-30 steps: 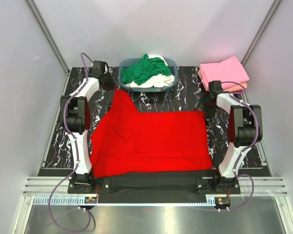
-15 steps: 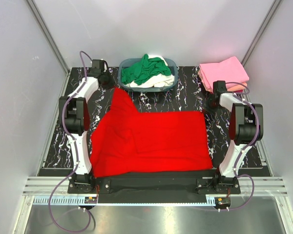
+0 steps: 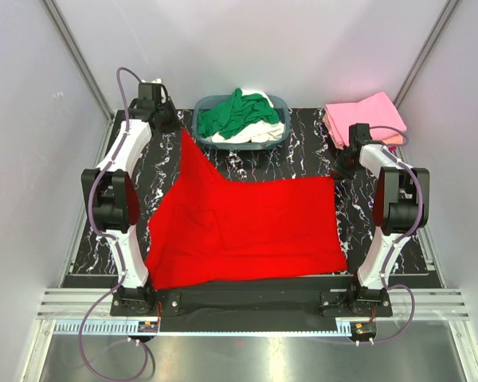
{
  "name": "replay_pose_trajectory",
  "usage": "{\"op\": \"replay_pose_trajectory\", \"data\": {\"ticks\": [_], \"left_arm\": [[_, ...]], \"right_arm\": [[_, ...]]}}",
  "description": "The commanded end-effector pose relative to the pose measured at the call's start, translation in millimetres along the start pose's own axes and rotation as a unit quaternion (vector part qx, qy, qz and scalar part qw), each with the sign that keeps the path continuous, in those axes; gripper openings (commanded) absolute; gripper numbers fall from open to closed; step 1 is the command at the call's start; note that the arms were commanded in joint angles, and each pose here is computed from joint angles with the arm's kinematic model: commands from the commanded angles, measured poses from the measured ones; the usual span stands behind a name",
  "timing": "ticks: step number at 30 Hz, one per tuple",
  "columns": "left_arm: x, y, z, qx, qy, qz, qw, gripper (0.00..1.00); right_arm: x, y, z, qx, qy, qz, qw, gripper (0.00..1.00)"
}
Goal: Fold and stack the t-shirts
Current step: Fold the tshirt
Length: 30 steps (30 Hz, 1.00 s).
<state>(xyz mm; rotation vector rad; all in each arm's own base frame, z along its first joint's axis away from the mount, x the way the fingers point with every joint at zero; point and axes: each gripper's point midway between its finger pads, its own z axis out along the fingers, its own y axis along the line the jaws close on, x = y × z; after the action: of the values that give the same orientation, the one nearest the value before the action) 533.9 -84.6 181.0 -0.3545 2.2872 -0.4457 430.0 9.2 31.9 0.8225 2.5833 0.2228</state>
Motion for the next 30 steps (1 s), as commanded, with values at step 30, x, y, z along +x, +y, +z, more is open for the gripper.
{"op": "replay_pose_trajectory", "data": {"ticks": [30], "left_arm": [[1.0,-54.8,-94.3,0.024,-0.03,0.111,0.993,0.0]], "right_arm": [[-51.6,13.1,-23.8,-0.023,-0.036,-0.012,0.999,0.0]]}}
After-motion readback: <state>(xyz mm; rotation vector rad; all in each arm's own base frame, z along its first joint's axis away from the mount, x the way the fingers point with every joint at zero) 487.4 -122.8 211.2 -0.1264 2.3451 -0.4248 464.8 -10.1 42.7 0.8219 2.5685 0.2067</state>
